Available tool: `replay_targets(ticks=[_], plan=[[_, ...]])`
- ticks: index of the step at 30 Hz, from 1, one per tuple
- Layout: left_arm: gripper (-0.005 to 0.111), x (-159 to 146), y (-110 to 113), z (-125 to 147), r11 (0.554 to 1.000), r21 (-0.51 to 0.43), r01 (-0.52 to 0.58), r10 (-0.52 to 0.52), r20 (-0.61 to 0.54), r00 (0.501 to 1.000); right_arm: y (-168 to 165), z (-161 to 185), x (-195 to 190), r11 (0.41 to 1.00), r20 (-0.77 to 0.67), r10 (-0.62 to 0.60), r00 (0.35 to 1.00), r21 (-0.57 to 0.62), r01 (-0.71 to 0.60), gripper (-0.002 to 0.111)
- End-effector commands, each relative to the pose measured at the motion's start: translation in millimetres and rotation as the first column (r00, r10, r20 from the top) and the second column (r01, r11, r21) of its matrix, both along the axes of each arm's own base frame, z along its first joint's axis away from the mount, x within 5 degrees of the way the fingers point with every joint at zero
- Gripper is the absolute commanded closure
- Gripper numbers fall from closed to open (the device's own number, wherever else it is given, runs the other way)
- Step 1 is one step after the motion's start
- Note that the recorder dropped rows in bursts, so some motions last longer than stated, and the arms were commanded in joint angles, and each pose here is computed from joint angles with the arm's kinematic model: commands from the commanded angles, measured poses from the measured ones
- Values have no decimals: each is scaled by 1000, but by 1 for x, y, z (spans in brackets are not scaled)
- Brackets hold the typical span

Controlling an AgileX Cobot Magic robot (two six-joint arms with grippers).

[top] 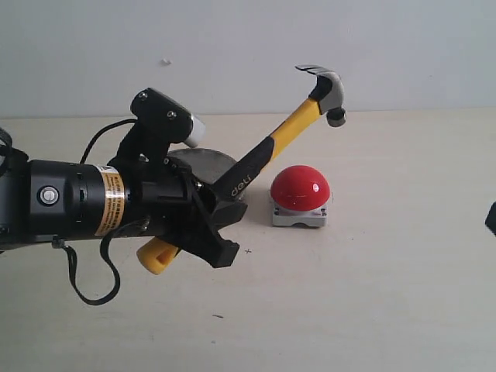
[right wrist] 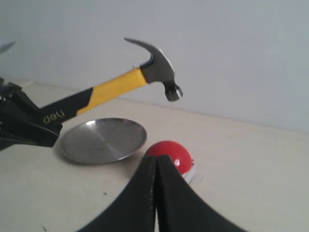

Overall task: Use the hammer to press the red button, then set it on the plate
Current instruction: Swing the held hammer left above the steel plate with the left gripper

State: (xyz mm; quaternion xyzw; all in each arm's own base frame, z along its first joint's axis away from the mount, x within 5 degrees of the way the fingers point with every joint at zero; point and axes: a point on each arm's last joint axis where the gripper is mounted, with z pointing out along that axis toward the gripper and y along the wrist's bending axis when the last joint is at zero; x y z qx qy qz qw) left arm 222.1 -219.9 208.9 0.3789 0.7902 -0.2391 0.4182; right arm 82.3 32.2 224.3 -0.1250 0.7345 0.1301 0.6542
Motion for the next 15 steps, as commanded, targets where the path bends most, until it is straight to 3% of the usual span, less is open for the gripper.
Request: replay_targets(ticks=[1, 11, 15], plan=[[107, -5, -6, 16, 990, -121, 69, -66, 29, 997, -1, -19, -2, 1000, -50, -8, 999, -9, 8, 108], [107, -8, -1, 3, 995, -75, 63, -63, 5, 998, 0, -29, -4, 1000, -82, 2, 997, -1, -2, 108], [107, -11, 3, -5, 997, -37, 63, -63, -1, 998, 0, -29, -4, 998, -108, -5, 994, 64, 12, 108]])
